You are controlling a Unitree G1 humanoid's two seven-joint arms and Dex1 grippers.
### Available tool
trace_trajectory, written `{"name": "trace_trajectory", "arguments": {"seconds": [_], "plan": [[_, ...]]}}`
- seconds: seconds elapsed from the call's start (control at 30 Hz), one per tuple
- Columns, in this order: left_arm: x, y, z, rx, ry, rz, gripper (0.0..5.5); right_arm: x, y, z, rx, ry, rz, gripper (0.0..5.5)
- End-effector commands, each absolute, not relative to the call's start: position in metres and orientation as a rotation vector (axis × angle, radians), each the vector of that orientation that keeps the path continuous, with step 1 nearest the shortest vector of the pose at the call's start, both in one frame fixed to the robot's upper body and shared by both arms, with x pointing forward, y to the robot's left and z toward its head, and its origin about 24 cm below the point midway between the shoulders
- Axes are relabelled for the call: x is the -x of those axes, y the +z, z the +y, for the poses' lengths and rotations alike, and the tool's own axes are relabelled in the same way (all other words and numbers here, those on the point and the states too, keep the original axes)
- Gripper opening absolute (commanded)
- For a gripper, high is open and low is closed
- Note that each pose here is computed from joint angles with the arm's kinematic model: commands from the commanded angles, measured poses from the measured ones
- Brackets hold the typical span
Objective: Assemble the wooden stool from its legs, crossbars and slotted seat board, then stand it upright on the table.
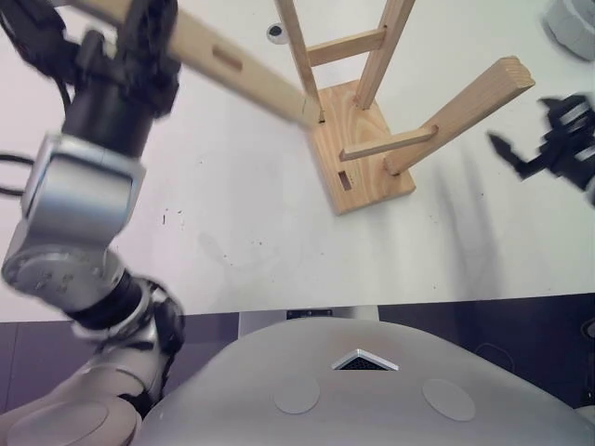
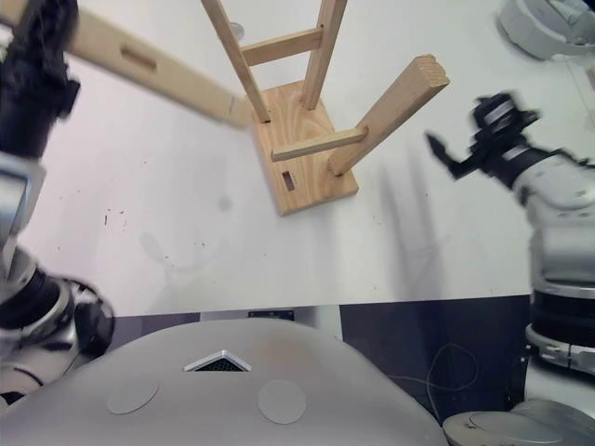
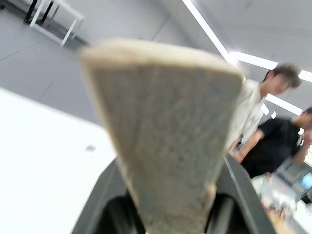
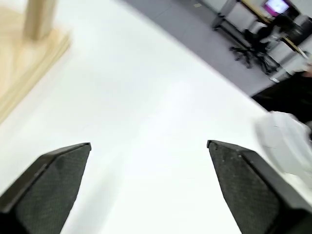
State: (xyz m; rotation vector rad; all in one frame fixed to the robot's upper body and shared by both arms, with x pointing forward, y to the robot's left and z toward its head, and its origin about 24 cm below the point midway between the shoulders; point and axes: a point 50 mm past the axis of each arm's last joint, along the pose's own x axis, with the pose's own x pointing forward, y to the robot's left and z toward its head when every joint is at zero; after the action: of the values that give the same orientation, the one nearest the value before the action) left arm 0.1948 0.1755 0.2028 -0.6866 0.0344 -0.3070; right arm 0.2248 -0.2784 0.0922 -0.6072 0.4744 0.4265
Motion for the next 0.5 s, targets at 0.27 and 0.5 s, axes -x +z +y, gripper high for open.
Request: {"name": "trace_trajectory", "arguments": {"seconds": [0.27,0.5], "plan": [[-0.193,0.177,0.171,0.641,-0.24,0.141,1.03,-0.21,0.051,-0.218,0.624,0.747,0.506,4.45],[-0.199,0.159,0.16,0.669,-0.179,0.164,1.03,-0.198,0.063,-0.189,0.519,0.958,0.441,4.45]]}}
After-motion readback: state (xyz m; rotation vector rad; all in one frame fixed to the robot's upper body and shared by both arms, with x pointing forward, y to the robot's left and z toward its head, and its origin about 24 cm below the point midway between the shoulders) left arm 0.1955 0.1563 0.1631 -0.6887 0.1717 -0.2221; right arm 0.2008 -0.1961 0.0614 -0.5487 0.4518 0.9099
